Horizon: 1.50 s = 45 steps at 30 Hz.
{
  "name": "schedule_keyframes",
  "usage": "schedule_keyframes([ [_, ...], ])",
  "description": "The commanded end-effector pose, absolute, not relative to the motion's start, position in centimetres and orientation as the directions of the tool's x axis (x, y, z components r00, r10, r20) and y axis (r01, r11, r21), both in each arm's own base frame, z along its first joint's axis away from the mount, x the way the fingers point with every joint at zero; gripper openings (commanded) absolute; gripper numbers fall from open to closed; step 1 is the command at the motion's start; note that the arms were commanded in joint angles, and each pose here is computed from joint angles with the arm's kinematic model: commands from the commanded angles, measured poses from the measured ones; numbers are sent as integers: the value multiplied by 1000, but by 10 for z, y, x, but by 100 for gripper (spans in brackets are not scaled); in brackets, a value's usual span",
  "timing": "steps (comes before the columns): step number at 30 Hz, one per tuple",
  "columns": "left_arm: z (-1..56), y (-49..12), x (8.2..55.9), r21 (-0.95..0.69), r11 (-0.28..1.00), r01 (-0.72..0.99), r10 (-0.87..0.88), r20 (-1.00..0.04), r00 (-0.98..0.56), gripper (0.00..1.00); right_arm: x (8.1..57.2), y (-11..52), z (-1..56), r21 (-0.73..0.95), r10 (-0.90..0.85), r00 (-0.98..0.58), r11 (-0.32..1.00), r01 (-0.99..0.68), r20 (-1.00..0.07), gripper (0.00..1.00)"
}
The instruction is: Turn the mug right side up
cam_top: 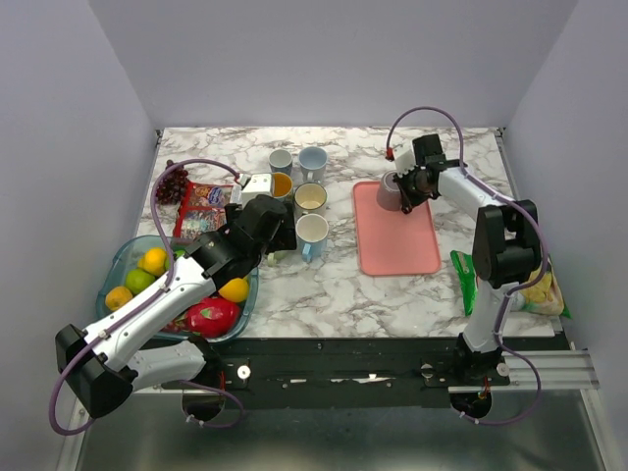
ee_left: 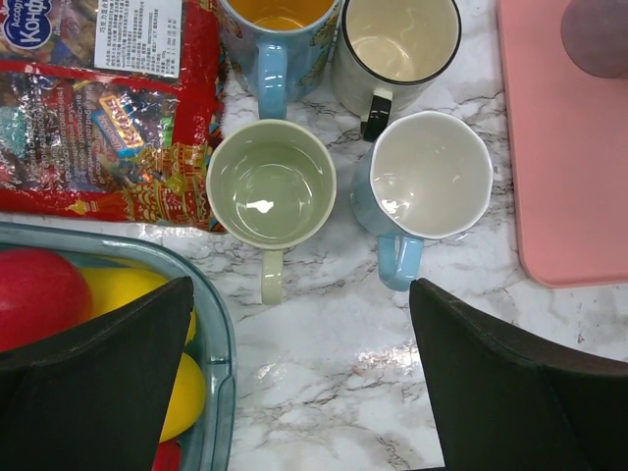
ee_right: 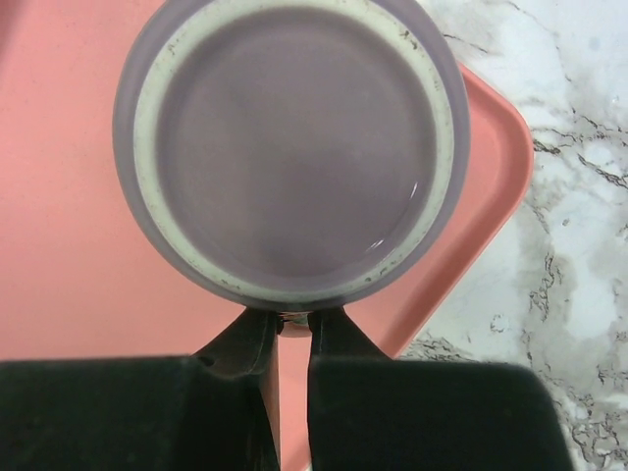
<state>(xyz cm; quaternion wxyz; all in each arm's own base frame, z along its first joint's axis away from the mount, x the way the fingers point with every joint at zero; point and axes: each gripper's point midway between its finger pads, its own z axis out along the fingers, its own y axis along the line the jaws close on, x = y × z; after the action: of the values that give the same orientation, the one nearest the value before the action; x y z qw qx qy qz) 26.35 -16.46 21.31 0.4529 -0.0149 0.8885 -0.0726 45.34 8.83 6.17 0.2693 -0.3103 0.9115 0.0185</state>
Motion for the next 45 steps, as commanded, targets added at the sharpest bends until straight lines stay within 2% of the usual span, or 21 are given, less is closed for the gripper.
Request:
schedule_keyframes([
  [1, 221, -169, 265, -192, 980, 53, -128, -811, -571, 99, 459, 89, 87, -156, -503, -634, 839, -521, -587, 1],
  [8, 220, -178, 264, -228, 970, 91, -135, -805, -578, 99, 443, 113, 138, -35, -345, -566, 873, -487, -749, 1],
  [10, 220, -185, 262, -253, 960, 123, -137, -803, -581, 99, 433, 119, 144, 8, -307, -563, 873, -488, -767, 1],
  [14, 226, -200, 259, -314, 929, 197, -151, -807, -571, 99, 411, 140, 190, 145, -158, -517, 856, -497, -841, 1],
  [18, 251, -226, 256, -401, 852, 338, -179, -828, -531, 99, 373, 162, 265, 258, 4, -406, 779, -572, -914, 1],
  [23, 283, -262, 241, -486, 690, 537, -219, -846, -486, 99, 319, 193, 327, 432, 214, -386, 607, -667, -897, 1],
  [24, 300, -273, 236, -503, 623, 600, -243, -853, -463, 99, 307, 203, 331, 452, 225, -399, 572, -685, -889, 1],
  [28, 328, -291, 229, -537, 499, 680, -306, -843, -442, 99, 269, 230, 365, 480, 294, -382, 457, -749, -876, 1],
  [31, 355, -296, 228, -548, 451, 705, -349, -835, -426, 99, 246, 243, 388, 510, 353, -389, 377, -773, -851, 1],
  [33, 369, -296, 226, -549, 429, 718, -376, -831, -411, 99, 227, 252, 413, 529, 408, -399, 280, -801, -821, 1],
  [37, 393, -291, 215, -546, 368, 753, -429, -818, -384, 98, 208, 261, 442, 529, 456, -403, 189, -827, -794, 1],
  [40, 408, -286, 202, -544, 305, 782, -472, -799, -372, 95, 202, 268, 450, 524, 460, -409, 154, -838, -788, 1],
  [45, 418, -284, 197, -552, 269, 789, -502, -780, -374, 84, 193, 276, 460, 506, 470, -409, 98, -857, -782, 1],
])
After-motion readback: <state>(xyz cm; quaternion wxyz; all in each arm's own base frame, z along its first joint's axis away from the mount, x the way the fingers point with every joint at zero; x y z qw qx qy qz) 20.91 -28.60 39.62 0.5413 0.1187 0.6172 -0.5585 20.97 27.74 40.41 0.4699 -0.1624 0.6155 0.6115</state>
